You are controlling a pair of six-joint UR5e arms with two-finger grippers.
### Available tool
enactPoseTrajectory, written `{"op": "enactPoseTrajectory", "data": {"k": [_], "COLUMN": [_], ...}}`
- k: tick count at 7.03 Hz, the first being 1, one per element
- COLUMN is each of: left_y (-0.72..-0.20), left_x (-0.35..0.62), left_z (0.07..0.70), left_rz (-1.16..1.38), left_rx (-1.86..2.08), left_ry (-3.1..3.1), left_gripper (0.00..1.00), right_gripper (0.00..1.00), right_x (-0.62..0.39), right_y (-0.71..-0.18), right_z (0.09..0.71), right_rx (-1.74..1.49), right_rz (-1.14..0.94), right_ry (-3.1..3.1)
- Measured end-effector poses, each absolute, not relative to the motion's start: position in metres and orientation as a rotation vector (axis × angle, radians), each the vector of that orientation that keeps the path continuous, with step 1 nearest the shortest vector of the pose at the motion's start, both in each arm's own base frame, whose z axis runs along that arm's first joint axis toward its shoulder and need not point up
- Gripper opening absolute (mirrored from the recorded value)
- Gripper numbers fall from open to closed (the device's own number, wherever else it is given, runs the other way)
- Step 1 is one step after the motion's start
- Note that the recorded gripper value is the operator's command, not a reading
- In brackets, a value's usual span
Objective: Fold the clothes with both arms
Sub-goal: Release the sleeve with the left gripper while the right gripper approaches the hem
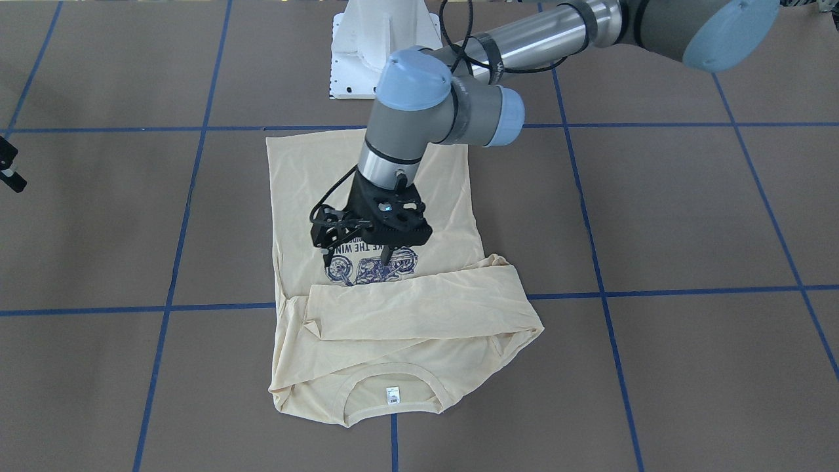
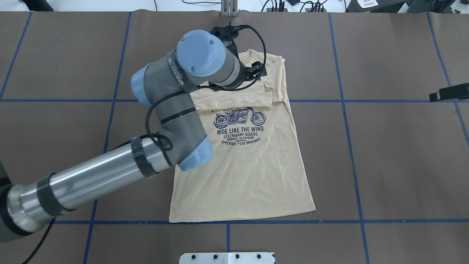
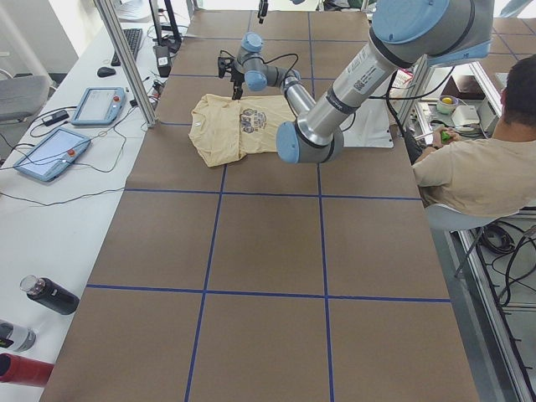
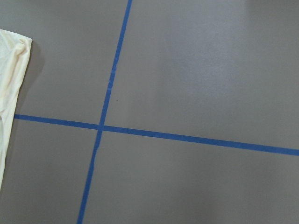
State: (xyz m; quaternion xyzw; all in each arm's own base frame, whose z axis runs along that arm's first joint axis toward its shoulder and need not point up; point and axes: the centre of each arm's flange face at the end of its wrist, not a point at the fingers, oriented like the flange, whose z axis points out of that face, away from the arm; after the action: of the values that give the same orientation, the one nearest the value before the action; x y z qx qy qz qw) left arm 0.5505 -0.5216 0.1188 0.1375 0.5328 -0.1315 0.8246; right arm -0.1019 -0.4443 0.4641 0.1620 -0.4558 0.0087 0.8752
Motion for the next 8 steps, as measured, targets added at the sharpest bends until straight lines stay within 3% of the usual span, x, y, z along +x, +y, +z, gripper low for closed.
{"op": "enactPoseTrajectory", "data": {"k": [3,8], "left_y": [-0.443,-0.328], "left_x": [0.454,0.465], "left_z": [0.197,0.297], "left_rz": [-0.147,-0.059], "left_rx": [0.318,0.248], "left_ry": [1.127,1.024], "left_gripper": [1.00,0.96], "right_gripper": [1.00,1.00], "right_x": [-0.206,-0.343], "right_y": [-0.399,-0.286], "right_z": [0.402,0.362], "right_rx": [0.310,0.321], "right_rz": [0.096,0.151], "right_ry": [-0.989,-0.946]}}
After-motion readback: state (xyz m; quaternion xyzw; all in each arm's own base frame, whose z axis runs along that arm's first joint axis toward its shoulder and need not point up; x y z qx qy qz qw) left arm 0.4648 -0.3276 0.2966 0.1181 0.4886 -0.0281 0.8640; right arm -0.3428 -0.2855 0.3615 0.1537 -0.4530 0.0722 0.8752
